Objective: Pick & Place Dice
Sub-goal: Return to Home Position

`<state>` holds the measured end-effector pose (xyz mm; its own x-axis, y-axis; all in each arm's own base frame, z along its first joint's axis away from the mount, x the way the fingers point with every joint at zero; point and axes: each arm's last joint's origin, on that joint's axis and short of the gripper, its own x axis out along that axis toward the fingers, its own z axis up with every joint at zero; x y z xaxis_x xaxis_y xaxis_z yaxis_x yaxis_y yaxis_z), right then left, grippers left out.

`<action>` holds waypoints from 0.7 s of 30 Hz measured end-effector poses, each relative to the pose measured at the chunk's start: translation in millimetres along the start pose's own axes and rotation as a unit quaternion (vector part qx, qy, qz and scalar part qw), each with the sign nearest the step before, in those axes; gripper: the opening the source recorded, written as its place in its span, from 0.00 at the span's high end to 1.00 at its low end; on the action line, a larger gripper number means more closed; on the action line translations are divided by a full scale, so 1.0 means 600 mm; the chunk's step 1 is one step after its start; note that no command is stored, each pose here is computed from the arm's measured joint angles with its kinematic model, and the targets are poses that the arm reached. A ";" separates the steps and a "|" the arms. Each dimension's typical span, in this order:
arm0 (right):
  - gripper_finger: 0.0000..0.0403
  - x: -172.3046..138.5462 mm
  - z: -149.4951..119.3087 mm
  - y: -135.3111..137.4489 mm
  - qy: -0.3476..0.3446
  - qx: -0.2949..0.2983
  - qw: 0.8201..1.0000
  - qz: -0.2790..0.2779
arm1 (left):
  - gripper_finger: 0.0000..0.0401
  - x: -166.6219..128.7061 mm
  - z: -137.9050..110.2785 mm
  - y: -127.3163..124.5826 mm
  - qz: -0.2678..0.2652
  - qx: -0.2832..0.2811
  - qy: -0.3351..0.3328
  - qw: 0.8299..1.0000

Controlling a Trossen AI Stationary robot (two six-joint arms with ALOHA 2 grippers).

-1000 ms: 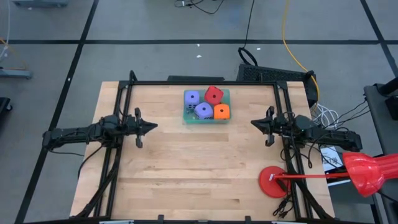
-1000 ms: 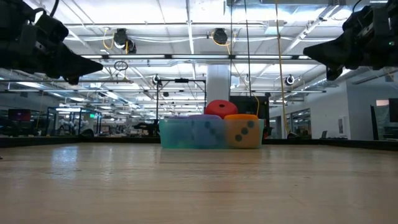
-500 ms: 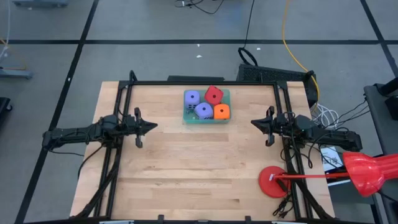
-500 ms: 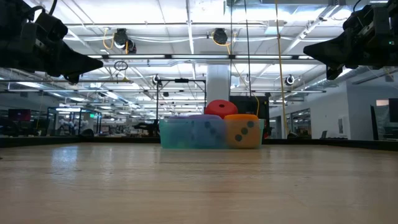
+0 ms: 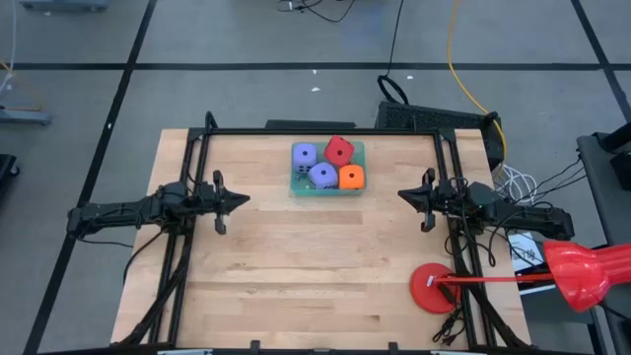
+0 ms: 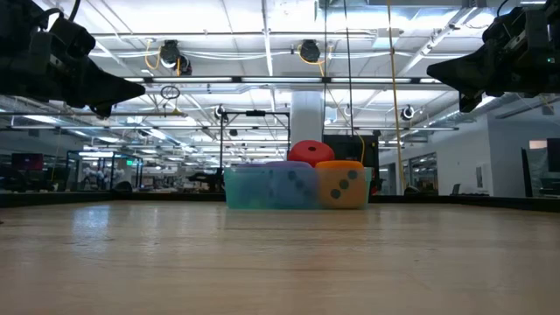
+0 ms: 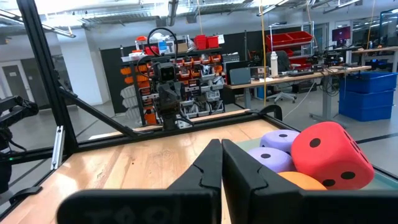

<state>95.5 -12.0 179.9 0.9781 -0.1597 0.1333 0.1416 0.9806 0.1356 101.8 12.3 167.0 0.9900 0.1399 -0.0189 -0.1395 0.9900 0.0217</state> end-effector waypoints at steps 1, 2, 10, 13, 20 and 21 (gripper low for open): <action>1.00 0.000 0.000 0.000 0.000 0.000 1.000 0.000 | 0.93 0.000 0.000 0.000 0.000 0.000 0.000 1.000; 1.00 0.000 0.000 0.000 0.000 0.000 1.000 0.000 | 0.92 0.000 0.000 0.000 0.000 0.000 0.000 1.000; 1.00 0.000 0.000 0.000 0.000 0.000 1.000 0.000 | 0.92 0.000 0.000 0.000 0.000 0.000 0.000 1.000; 1.00 0.000 0.000 0.000 0.000 0.000 1.000 0.000 | 0.92 0.000 0.000 0.000 0.000 0.000 0.000 1.000; 1.00 0.000 0.000 0.000 0.000 0.000 1.000 0.000 | 0.92 0.000 0.000 0.000 0.000 0.000 0.000 1.000; 1.00 0.000 0.000 0.000 0.000 0.000 1.000 0.000 | 0.92 0.000 0.000 0.000 0.000 0.000 0.000 1.000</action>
<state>95.5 -12.0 179.9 0.9782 -0.1595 0.1333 0.1414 0.9806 0.1356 101.8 12.3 167.0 0.9900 0.1396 -0.0183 -0.1392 0.9900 0.0217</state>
